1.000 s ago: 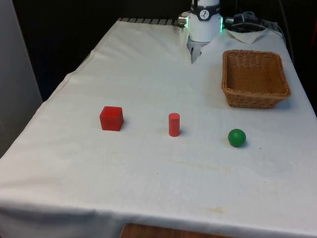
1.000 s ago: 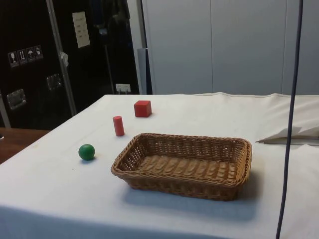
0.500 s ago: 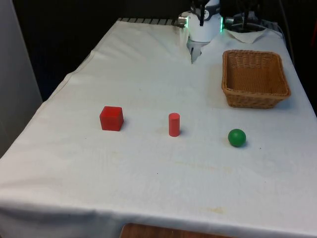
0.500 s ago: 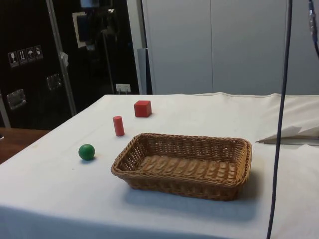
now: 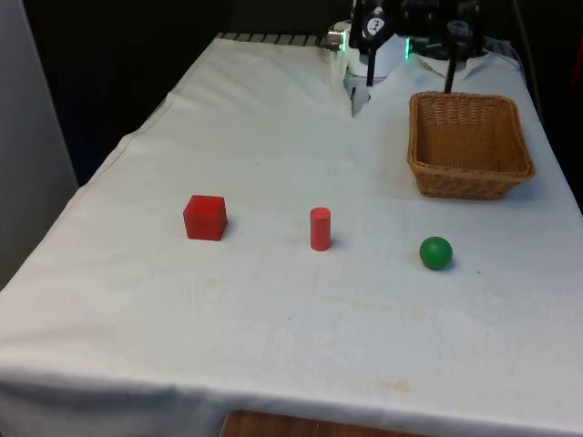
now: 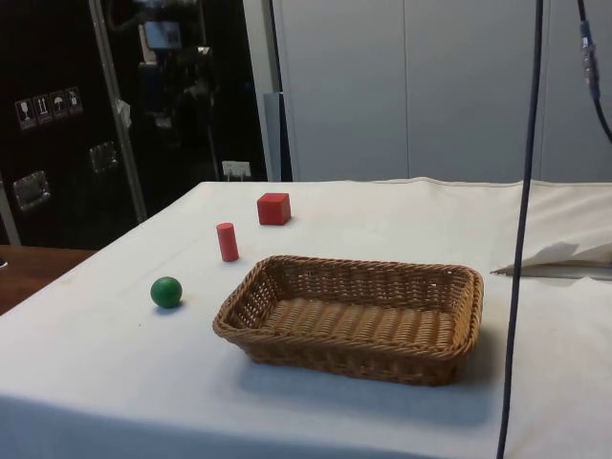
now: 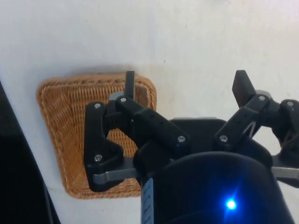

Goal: Pick up the object to the left of the cylinder and place it into the basket.

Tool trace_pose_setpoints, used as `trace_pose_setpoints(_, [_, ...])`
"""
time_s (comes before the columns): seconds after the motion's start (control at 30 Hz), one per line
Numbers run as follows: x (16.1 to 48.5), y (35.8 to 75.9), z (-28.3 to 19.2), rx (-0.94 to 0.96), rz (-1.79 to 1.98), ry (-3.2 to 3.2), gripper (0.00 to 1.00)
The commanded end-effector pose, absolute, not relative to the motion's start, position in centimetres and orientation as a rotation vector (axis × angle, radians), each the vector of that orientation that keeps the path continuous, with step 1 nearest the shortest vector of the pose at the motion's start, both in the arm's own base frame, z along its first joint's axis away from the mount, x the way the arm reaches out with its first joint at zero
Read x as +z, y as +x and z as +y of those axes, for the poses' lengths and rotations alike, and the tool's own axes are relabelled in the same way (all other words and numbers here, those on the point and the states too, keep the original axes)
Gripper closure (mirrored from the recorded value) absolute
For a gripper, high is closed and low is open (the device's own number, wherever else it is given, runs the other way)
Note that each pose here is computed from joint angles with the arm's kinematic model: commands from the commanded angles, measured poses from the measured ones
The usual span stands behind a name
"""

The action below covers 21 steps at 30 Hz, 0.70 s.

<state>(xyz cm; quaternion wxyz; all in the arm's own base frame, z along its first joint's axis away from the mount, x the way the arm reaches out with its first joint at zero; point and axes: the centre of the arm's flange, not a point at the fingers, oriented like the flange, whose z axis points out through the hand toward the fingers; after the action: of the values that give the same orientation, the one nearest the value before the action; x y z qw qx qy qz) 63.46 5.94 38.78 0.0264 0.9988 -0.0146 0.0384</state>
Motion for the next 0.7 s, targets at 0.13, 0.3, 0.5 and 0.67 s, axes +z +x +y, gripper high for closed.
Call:
trace_pose_setpoints(0.13, [37.5, 64.0, 6.1, 0.14, -0.021, 3.079, 0.0])
trace_pose_setpoints(0.3, [36.4, 64.5, 6.2, 0.176, 0.006, 3.081, 0.0])
trace_pose_setpoints(0.5, [34.8, 64.9, 6.3, 0.201, 0.03, 3.081, 0.0])
trace_pose_setpoints(0.67, [33.4, 65.4, 6.4, 0.219, 0.054, 3.086, 0.0])
